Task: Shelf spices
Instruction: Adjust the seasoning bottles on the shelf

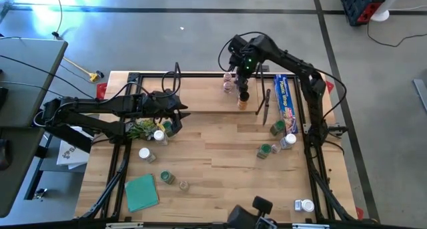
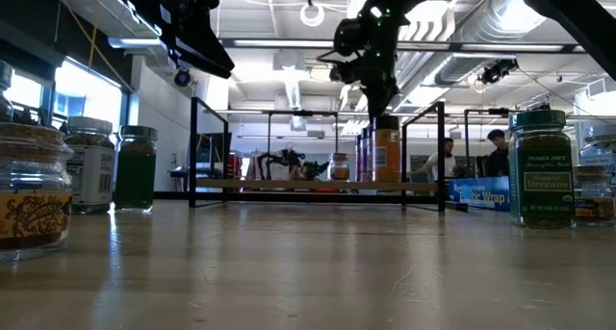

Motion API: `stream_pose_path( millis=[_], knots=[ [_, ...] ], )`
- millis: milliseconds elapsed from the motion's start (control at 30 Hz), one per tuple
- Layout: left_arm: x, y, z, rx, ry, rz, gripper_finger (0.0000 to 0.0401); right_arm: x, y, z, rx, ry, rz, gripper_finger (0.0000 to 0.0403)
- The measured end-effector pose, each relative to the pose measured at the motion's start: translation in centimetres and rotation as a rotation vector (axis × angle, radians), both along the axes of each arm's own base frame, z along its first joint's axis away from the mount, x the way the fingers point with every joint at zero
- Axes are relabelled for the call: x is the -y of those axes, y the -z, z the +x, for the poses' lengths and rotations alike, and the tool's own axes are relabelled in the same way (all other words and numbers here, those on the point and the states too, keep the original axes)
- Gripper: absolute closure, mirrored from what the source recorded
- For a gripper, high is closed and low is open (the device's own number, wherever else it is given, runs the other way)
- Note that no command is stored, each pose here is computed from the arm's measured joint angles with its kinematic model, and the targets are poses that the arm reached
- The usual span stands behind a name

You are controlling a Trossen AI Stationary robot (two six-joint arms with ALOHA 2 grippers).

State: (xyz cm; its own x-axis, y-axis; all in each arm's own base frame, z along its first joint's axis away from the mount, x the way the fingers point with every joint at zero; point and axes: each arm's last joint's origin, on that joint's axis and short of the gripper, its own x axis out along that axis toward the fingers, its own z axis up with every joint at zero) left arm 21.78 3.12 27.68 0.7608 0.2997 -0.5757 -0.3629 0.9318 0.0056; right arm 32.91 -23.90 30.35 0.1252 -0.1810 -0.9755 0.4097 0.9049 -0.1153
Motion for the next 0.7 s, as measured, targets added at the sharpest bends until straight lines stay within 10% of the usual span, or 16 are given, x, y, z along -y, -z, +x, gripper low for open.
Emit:
stream_pose_path(
  millis=[700],
  knots=[
    [0.0,-0.05,0.04,0.009,-0.005,-0.006,0.0256,-0.07,0.01,-0.37,0.03,0.01,-0.016,0.0391]
  ],
)
